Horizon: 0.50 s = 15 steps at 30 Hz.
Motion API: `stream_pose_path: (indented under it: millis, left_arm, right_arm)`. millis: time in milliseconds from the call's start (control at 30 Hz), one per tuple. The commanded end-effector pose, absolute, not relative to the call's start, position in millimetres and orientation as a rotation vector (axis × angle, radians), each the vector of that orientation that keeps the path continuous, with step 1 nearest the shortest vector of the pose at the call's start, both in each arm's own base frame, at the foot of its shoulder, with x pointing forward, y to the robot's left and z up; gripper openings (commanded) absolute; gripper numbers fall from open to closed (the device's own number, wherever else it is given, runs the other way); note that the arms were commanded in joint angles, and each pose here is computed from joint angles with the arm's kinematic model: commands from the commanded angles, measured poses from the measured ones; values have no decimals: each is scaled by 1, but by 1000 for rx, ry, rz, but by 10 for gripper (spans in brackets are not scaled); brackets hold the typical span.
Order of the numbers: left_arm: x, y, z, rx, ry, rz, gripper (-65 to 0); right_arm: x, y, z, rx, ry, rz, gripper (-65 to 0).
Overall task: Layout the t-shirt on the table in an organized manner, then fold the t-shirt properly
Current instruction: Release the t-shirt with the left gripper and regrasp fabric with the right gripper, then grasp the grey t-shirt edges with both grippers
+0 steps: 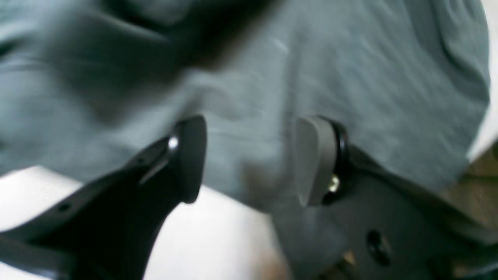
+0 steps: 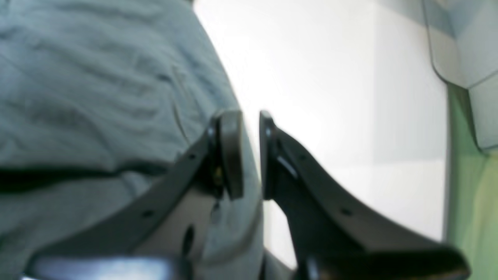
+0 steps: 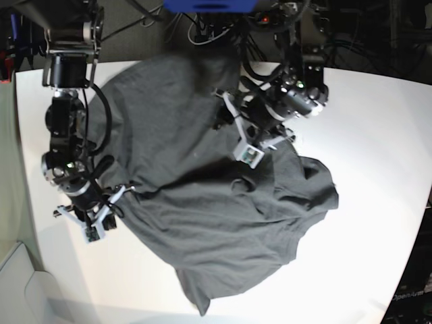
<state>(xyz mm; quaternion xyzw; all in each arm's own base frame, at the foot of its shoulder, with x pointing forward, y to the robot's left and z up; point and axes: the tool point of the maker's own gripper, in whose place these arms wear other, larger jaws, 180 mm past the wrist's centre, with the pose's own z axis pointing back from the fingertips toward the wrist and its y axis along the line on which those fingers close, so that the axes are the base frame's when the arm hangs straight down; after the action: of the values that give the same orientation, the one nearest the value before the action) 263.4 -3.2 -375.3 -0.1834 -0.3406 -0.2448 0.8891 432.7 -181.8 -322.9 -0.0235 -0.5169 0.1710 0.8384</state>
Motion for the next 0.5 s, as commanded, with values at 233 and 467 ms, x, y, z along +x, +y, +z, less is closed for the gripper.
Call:
stream_pose_path:
  millis: [233,467]
  left_arm:
    - [243,-67,-394,-514,-623,-650,-298]
    - [250,-57,-422,-438,-539,-624,-371]
  right_arm:
    - [443,-211,-295,-113,-1158,345,-585]
    - [442,-215,-295,-121,-1156,348,-585]
